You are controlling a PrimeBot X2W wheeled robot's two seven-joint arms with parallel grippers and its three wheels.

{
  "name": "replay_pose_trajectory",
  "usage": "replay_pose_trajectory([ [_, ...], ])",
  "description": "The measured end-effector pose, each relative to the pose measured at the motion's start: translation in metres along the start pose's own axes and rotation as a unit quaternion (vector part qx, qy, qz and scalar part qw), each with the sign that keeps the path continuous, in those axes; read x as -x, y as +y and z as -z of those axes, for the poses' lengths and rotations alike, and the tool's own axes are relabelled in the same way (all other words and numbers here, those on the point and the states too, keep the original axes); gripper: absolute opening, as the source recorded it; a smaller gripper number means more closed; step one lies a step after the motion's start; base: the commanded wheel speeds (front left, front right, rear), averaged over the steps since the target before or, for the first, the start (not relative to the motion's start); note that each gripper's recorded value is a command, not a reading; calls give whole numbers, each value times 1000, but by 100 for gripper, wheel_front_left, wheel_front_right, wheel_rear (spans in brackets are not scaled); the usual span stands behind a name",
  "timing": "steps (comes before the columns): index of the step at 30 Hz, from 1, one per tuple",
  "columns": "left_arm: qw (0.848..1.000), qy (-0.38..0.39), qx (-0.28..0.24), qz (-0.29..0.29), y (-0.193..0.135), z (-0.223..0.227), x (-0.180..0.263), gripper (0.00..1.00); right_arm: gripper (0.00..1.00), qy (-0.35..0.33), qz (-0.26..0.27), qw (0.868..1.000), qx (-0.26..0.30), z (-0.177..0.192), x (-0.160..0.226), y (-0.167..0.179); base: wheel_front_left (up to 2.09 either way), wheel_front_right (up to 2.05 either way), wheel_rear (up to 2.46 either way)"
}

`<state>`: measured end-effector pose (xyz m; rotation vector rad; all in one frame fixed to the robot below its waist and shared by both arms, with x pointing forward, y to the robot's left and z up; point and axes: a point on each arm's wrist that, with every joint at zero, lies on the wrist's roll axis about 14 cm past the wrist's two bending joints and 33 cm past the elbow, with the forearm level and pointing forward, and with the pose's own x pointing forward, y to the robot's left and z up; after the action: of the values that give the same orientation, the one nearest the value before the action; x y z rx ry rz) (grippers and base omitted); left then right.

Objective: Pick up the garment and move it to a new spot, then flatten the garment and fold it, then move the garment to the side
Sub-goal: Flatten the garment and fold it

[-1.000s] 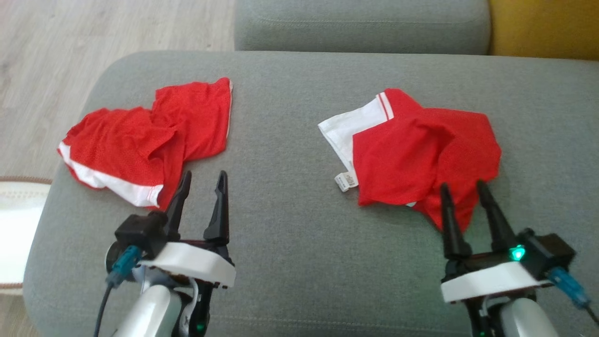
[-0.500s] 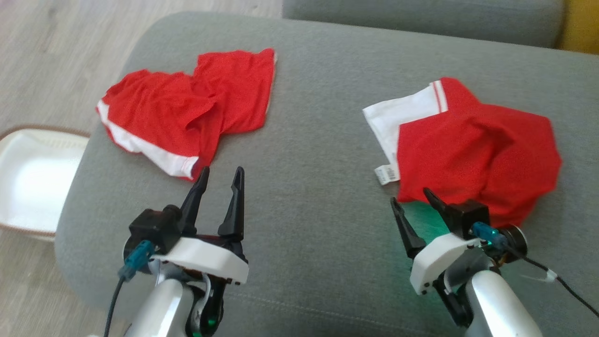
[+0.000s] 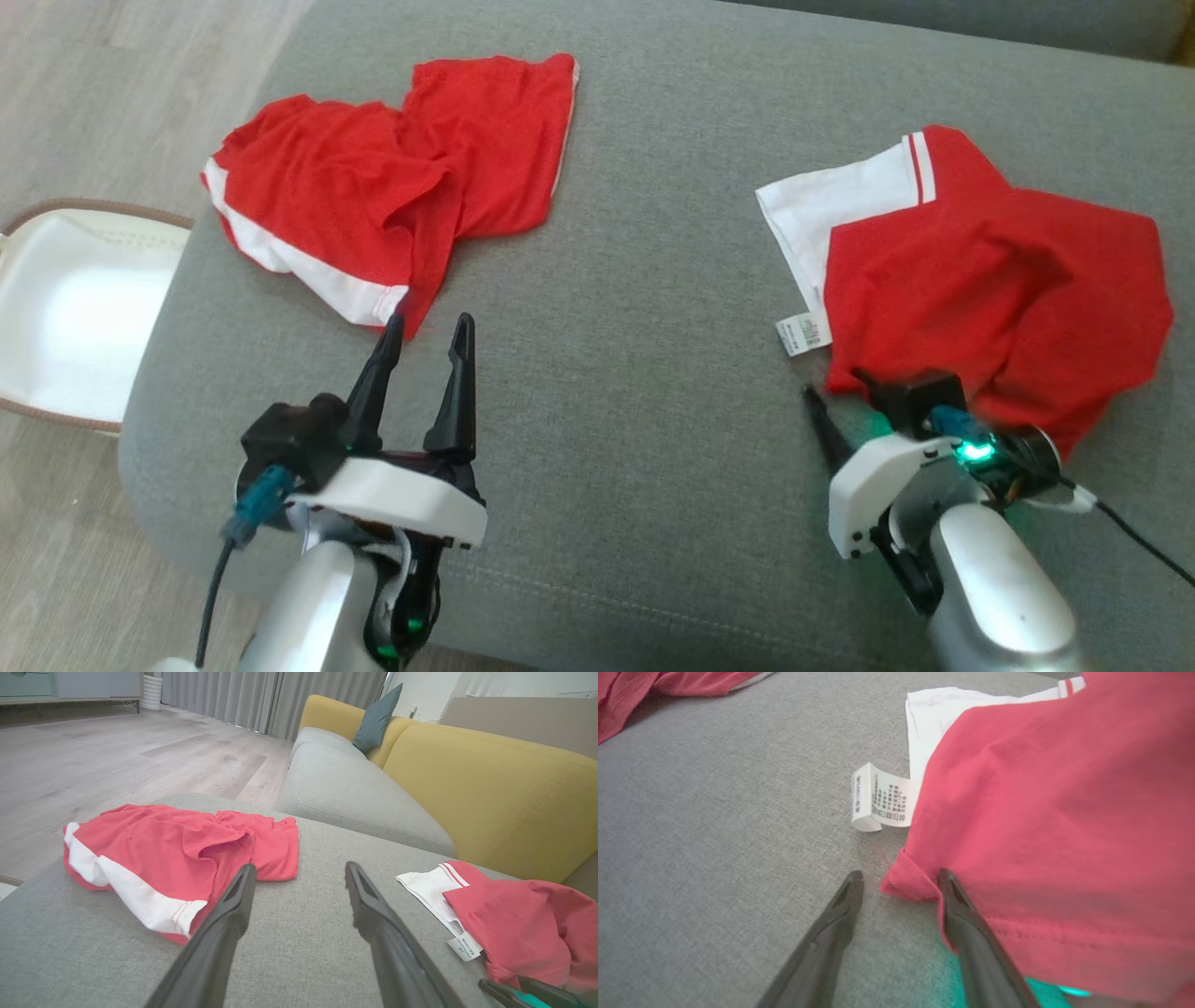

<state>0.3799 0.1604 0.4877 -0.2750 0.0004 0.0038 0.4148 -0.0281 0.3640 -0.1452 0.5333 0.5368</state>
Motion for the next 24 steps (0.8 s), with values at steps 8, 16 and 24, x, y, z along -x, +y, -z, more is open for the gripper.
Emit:
replay_pose_trajectory([
  [8,1000,-5,0,6,-3,-2,-7,100,0,-25,-21,999,-8,-10,3,11,0,0,0],
  [16,999,-37,7,15,-10,-24,-5,100,0,-177,-76,981,-1,-97,24,49,0,0,0],
  [24,998,-53,14,15,-17,-33,10,100,0,-379,-144,914,14,-232,84,85,0,0,0],
])
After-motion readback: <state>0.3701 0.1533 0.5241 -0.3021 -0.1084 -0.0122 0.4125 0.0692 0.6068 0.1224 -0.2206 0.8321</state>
